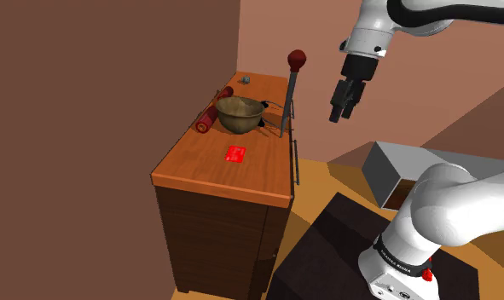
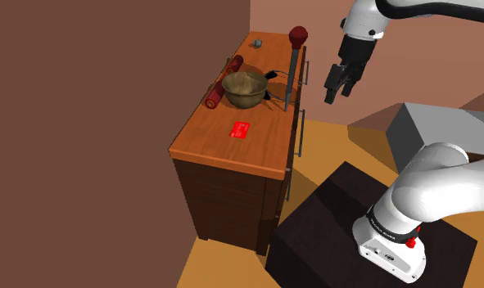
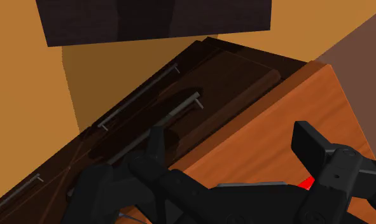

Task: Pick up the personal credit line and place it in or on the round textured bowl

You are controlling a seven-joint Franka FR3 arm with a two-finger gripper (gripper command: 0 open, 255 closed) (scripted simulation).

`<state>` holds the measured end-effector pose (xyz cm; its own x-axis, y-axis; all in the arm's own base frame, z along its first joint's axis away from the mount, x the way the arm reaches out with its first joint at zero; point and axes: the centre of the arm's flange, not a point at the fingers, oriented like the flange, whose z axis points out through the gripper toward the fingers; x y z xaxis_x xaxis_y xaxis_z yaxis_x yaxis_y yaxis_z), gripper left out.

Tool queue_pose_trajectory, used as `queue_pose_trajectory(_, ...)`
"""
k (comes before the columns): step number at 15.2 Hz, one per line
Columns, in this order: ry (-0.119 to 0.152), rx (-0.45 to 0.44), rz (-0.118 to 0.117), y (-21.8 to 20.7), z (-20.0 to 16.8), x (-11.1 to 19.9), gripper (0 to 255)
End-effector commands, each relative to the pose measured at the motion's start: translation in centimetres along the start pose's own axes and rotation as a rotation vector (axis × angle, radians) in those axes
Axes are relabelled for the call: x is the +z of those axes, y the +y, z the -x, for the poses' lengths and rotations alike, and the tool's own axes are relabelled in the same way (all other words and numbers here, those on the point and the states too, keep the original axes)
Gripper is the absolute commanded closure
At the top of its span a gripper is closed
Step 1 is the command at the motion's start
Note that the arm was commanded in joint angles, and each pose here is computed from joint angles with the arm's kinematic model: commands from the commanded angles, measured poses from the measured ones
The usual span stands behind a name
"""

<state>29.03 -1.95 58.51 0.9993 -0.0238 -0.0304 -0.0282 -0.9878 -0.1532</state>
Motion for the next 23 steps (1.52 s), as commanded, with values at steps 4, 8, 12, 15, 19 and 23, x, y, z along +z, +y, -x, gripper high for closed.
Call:
queue_pose_trajectory(4,-0.055,0.120,-0.020,-2.8,-2.8,1.4,0)
queue_pose_trajectory(8,-0.129,0.281,-0.046,-5.9,-7.0,3.5,0)
queue_pose_trajectory(12,-0.203,0.441,-0.072,-8.5,-11.4,5.9,0)
queue_pose_trajectory(15,-0.258,0.561,-0.092,-9.9,-14.8,7.8,0)
queue_pose_trajectory(19,-0.332,0.722,-0.118,-11.3,-19.4,10.7,0)
queue_pose_trajectory(23,-0.406,0.882,-0.144,-12.0,-24.0,13.8,0)
